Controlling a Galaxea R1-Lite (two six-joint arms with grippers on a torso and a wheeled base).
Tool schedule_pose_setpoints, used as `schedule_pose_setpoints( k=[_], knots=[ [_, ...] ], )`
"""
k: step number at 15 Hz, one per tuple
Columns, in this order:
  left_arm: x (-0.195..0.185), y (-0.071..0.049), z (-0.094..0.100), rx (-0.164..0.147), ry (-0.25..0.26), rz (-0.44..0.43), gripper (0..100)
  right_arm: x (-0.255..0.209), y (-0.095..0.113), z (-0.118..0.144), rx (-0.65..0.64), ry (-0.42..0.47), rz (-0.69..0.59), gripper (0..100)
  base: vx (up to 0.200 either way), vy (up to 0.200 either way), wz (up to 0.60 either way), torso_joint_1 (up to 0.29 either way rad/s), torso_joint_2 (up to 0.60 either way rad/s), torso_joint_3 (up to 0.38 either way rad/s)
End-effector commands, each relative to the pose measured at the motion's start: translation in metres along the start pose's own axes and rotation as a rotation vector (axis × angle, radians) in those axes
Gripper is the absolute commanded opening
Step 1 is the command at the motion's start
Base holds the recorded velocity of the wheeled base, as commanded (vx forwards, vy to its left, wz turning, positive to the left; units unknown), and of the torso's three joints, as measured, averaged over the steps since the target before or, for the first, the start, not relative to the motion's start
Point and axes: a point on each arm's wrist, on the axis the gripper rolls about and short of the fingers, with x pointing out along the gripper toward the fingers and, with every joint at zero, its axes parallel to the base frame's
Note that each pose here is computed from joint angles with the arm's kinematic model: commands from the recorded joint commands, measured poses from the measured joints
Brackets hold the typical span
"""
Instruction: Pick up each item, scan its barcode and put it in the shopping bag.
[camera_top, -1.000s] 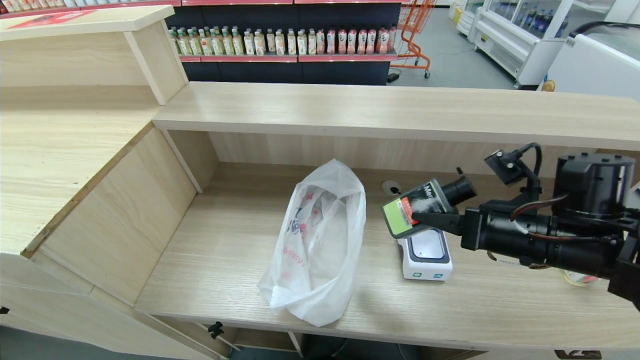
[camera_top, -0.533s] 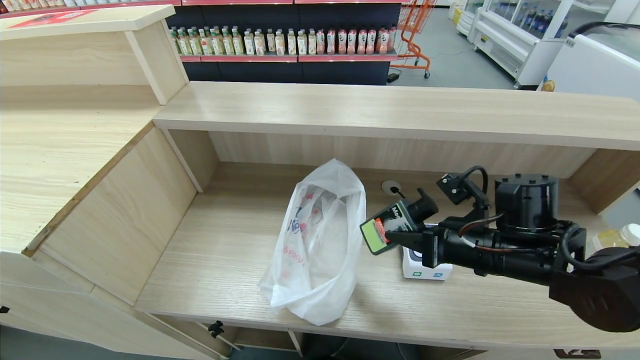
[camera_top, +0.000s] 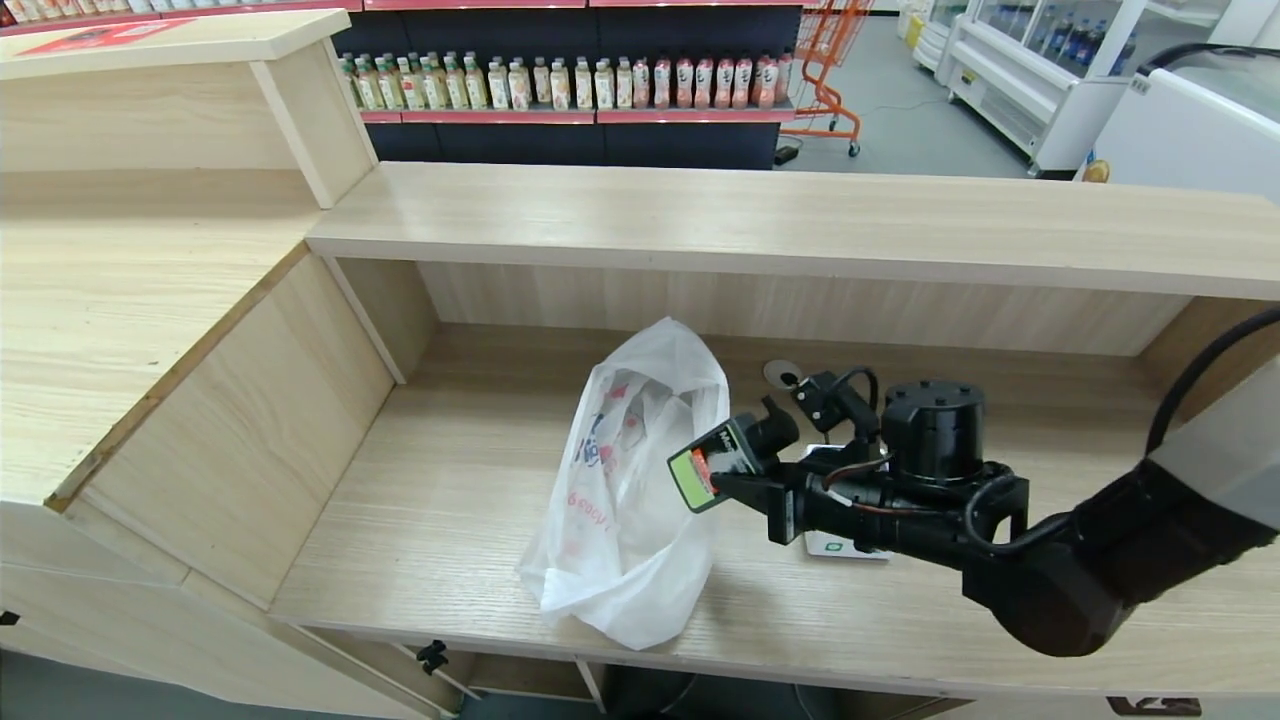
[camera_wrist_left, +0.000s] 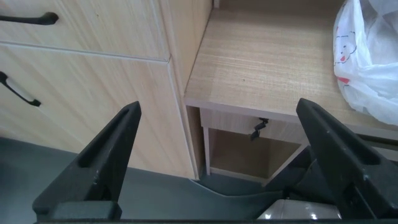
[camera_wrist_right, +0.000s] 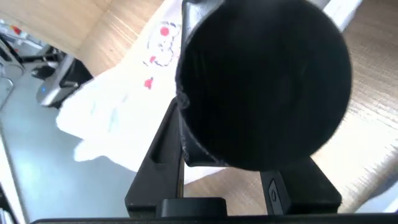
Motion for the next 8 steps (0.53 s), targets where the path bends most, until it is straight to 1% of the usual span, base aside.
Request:
schedule_pose_setpoints(
  k=[1,4,8],
  knots=[
    [0.000,0.000,0.000,0.000,0.000,0.001,100,0.020,-0.007,-0.015,0.002,0.035,0.002,0,0.000,0.000,0.00,0.000,0.00,0.000],
    [0.000,0.000,0.000,0.000,0.000,0.001,100,0.036,-0.010,-0.016,-0.008,0.027,0.009,0,0.000,0.000,0.00,0.000,0.00,0.000],
    [0.000,0.000,0.000,0.000,0.000,0.001,100,0.058,-0.011,-0.005,-0.033,-0.033,0.026,0,0.000,0.000,0.00,0.000,0.00,0.000]
  ],
)
